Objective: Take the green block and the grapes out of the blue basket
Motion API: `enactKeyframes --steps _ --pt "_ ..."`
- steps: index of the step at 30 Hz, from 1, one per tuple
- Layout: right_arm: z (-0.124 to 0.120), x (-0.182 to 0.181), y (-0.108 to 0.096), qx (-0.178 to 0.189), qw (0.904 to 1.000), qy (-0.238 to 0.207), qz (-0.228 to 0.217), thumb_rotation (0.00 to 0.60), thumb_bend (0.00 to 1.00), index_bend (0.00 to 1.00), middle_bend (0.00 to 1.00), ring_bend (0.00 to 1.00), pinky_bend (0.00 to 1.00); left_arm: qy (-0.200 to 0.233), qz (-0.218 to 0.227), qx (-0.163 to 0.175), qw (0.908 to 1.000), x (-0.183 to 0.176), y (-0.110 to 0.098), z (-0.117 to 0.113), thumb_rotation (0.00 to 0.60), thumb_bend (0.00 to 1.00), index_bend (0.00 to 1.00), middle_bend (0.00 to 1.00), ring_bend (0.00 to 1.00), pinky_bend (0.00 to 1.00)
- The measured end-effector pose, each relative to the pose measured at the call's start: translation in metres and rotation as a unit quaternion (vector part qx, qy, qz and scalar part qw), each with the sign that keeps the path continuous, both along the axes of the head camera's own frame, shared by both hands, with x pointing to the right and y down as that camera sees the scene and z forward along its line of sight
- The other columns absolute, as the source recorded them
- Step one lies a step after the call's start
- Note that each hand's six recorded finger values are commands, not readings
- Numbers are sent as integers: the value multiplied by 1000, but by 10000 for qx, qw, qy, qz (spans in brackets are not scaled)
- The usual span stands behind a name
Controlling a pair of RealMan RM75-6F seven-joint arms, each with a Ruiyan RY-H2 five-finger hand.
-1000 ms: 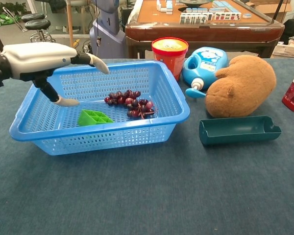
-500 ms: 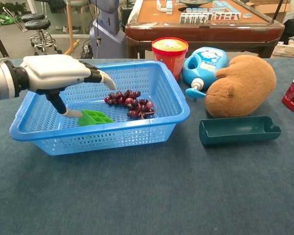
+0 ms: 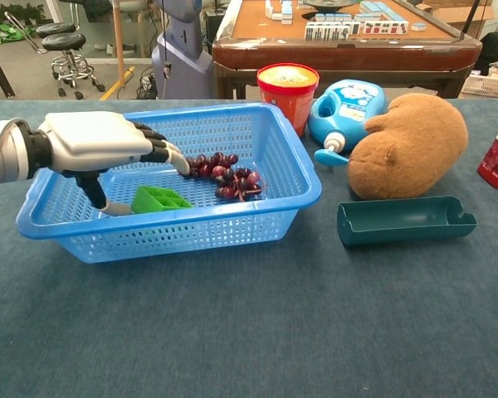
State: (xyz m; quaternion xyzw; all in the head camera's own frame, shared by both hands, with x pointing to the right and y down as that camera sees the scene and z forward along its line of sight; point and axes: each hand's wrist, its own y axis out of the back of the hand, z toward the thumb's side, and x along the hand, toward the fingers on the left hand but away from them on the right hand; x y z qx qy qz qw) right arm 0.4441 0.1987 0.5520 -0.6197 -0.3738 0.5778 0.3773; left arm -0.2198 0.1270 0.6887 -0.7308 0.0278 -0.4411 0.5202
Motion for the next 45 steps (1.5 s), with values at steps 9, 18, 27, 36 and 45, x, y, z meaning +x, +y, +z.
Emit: enactKeyframes --steps 9,18,27,36,45 --pt "0 2 1 -7 10000 9 46 600 158 236 229 196 319 -116 -4 -169 9998 1 8 11 600 298 206 159 117 125" --pt "-1 4 1 5 10000 20 78 600 158 236 229 196 319 -7 -20 -146 9999 7 11 19 600 298 303 255 149 126" --pt "-2 6 3 19 9999 6 120 600 158 236 229 196 319 182 -62 -134 9997 13 14 23 600 298 438 426 267 127" --pt "-3 6 3 45 9999 -5 124 600 158 236 229 197 319 333 -167 -52 9993 14 11 24 600 298 516 530 349 158" --pt "-3 5 1 69 9999 -23 102 600 158 236 229 197 319 619 -437 160 9970 7 -5 2 600 298 517 531 349 158"
